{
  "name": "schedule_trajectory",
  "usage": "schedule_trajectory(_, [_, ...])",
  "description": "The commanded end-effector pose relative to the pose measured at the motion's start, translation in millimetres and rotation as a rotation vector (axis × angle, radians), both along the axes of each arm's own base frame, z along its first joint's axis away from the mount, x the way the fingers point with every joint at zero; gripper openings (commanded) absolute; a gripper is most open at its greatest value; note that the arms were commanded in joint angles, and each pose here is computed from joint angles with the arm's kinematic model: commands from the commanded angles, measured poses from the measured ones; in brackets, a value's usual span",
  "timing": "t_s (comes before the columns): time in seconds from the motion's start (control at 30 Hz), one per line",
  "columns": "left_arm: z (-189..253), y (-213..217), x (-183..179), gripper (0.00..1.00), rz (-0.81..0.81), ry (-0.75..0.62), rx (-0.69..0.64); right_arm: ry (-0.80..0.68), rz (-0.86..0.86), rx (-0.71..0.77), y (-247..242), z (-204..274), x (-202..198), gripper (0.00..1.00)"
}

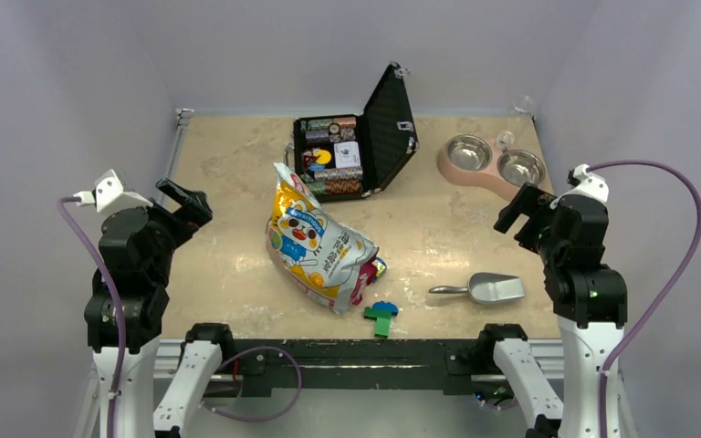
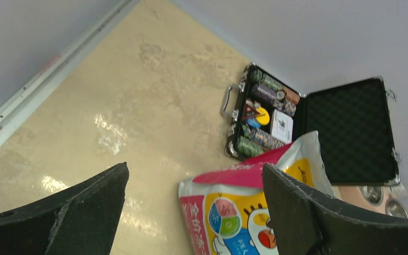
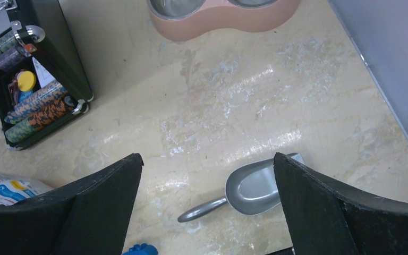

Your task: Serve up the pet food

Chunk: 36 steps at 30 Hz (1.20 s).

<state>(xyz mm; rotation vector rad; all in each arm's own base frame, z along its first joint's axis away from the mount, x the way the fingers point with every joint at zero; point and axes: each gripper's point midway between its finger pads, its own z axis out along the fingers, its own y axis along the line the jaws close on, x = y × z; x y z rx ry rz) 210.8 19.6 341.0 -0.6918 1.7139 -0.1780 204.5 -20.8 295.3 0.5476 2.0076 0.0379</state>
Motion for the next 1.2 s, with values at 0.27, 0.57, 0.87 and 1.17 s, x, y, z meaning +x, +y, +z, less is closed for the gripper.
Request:
schedule_trajectory(0.27, [4.5,-75.5,-23.9,0.93,-0.390,0.127,-0.174,-0.076,0.381,0.173,72.7,47.9,12.5,0.96])
schedule_trajectory(0.57, [12.9,-142.7,-9.7,0.73,-0.593,0.240,-0.564,-0.109,0.840,0.272,200.9,88.9,43.7,0.89])
schedule_trajectory(0.87, [-6.3,-192.8,3.2,0.48,-0.697,0.382,-0.605,0.005,1.110,0.252,309.5,84.9,60.5,0.57])
schedule_trajectory(1.17, [-13.3,-206.6,37.5,0.40,-0.633,0.390,-0.679,0.073,1.218,0.233,362.9,69.5,58.8,0.37])
